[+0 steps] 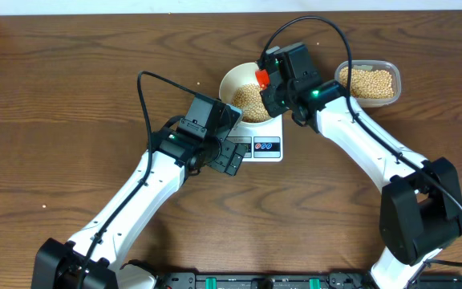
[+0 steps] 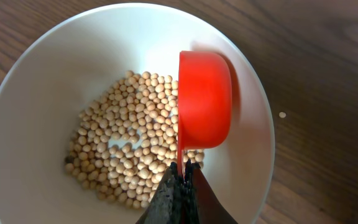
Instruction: Scoop item into bowl and weigh 50g on scale
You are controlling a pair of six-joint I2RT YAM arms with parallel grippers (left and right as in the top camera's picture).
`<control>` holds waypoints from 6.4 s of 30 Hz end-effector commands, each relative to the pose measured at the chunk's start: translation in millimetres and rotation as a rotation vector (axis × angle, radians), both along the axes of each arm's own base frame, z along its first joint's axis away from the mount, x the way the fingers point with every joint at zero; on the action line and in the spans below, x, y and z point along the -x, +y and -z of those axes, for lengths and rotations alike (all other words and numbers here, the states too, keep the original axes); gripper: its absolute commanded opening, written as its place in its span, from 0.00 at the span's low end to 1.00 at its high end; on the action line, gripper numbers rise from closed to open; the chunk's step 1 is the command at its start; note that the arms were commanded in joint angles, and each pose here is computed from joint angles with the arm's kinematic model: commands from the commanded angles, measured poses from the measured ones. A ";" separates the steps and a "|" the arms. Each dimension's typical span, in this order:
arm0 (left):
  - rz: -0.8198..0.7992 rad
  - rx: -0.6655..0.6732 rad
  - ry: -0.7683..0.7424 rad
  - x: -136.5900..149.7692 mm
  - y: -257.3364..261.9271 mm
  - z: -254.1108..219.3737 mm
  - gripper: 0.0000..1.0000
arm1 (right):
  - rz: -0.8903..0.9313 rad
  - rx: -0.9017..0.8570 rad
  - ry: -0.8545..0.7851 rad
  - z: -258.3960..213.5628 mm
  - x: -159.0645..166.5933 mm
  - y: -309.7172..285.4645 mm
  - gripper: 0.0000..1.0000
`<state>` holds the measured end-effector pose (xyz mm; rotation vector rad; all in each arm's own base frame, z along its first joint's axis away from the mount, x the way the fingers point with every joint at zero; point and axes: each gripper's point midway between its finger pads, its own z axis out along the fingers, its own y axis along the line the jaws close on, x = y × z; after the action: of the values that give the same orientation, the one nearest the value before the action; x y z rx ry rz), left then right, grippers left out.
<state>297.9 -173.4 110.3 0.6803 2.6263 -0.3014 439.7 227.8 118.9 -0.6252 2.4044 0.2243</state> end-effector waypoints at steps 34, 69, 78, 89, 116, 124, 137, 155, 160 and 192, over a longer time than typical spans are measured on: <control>-0.001 -0.016 0.006 -0.5 2.4 4.7 0.93 | -0.083 -0.068 0.098 25.4 19.6 32.6 0.01; -0.001 -0.016 0.006 -0.6 2.4 4.6 0.93 | -0.175 -0.501 0.267 -13.0 21.0 28.7 0.01; -0.001 -0.016 0.006 -0.6 2.4 4.6 0.93 | -0.207 -0.608 0.219 -48.8 14.0 10.6 0.01; -0.001 -0.016 0.006 -0.6 2.4 4.6 0.93 | -0.215 -0.612 0.158 -74.4 15.2 3.2 0.01; -0.001 -0.016 0.006 -0.6 2.4 4.6 0.93 | -0.175 -0.500 0.128 -70.2 17.3 -11.5 0.01; -0.001 -0.016 0.006 -0.6 2.4 4.6 0.93 | -0.164 -0.419 0.099 -62.3 15.9 -8.0 0.01; -0.001 -0.016 0.006 -0.6 2.4 4.6 0.93 | -0.170 -0.216 0.064 -42.8 24.6 2.9 0.01; -0.001 -0.016 0.006 -0.6 2.4 4.6 0.93 | -0.224 -0.107 0.019 -37.1 27.0 4.0 0.01; -0.001 -0.016 0.006 -0.6 2.4 4.6 0.93 | -0.214 -0.131 0.023 -39.0 25.2 3.2 0.01; -0.001 -0.016 0.006 -0.6 2.4 4.6 0.93 | -0.263 -0.686 0.121 -98.1 16.9 -40.0 0.01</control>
<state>298.0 -173.4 110.4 0.6802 2.6259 -0.3015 428.0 188.2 196.7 -0.5866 2.1950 1.1176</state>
